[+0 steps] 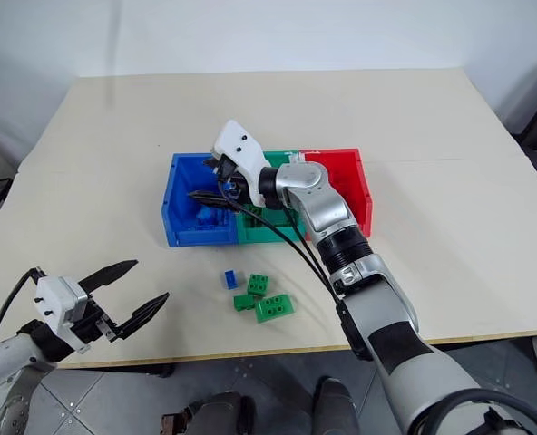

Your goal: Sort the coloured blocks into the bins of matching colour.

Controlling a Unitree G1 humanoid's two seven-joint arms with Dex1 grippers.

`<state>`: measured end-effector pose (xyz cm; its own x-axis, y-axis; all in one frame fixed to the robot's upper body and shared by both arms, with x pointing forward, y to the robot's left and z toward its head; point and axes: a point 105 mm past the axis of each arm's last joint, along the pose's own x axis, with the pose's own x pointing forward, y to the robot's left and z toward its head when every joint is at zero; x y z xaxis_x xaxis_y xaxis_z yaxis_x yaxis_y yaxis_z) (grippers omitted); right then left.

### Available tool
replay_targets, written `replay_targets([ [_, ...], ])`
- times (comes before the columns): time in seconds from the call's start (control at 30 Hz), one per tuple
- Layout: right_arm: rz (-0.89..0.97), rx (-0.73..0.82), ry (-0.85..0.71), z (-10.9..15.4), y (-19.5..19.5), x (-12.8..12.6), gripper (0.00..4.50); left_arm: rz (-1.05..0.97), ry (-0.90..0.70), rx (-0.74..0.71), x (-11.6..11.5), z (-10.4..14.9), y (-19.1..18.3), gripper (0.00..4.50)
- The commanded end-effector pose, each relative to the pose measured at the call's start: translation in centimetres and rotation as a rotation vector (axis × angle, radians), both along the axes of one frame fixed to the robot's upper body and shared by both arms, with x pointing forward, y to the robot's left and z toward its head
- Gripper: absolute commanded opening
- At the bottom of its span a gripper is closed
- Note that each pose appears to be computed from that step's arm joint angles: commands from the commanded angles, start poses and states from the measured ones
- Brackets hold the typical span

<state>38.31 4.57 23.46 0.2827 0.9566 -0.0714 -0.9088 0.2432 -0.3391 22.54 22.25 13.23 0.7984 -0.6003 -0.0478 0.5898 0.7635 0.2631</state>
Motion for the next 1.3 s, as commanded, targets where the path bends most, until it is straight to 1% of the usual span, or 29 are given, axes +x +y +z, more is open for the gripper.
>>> replay_targets([
  [0.03, 0.075, 0.061, -0.084, 2.1, -1.1, -1.2, 4.47, -0.026, -0.041, 0.024, -0.2, 0.8, -0.6, 4.50],
  [0.1, 0.109, 0.065, -0.099, 1.9, -2.9, -2.1, 4.47, -0.052, -0.041, 0.022, 0.1, 0.9, -1.1, 4.50],
  [0.23, 0.134, 0.047, -0.124, 0.7, -6.9, -3.9, 4.47, -0.123, -0.033, 0.028, 0.6, 1.0, -2.0, 4.50],
  [0.3, 0.151, 0.042, -0.163, -0.2, -9.5, -5.2, 4.47, -0.189, -0.024, 0.055, 0.8, 0.8, -2.9, 4.50],
  [0.37, 0.157, 0.001, -0.186, -1.8, -12.6, -6.7, 4.47, -0.265, -0.003, 0.054, 1.2, 0.9, -4.0, 4.50],
  [0.43, 0.094, -0.030, -0.161, -3.2, -15.2, -7.4, 4.47, -0.337, -0.001, 0.066, 1.5, 1.1, -5.0, 4.50],
  [0.53, 0.039, -0.094, -0.171, -4.9, -18.0, -9.0, 4.47, -0.406, -0.017, 0.109, 2.2, 1.2, -5.7, 4.50],
  [0.67, -0.129, -0.113, -0.153, -6.0, -22.2, -10.8, 4.47, -0.445, -0.049, 0.145, 3.4, 1.4, -5.5, 4.50],
  [0.73, -0.215, -0.140, -0.117, -7.0, -24.6, -11.8, 4.47, -0.522, 0.004, 0.129, 3.0, 1.2, -5.7, 4.50],
  [0.8, -0.243, -0.177, -0.091, -7.9, -26.1, -13.0, 4.47, -0.553, 0.013, 0.144, 3.1, 1.0, -5.9, 4.50],
  [0.9, -0.271, -0.186, -0.048, -8.7, -27.0, -13.9, 4.47, -0.551, -0.013, 0.153, 3.6, 1.1, -6.1, 4.50],
  [1.0, -0.246, -0.197, -0.038, -8.7, -26.2, -13.9, 4.47, -0.565, -0.022, 0.155, 3.4, 1.2, -6.2, 4.50],
  [1.07, -0.184, -0.218, -0.004, -8.6, -24.4, -13.6, 4.47, -0.563, -0.023, 0.148, 3.2, 1.3, -6.2, 4.50],
  [1.13, -0.102, -0.248, 0.050, -8.7, -22.1, -13.5, 4.47, -0.547, 0.002, 0.098, 3.0, 1.5, -6.0, 4.50],
  [1.3, 0.076, -0.295, 0.085, -8.7, -16.7, -13.2, 4.47, -0.489, 0.031, 0.108, 1.7, 1.0, -5.2, 4.50],
])
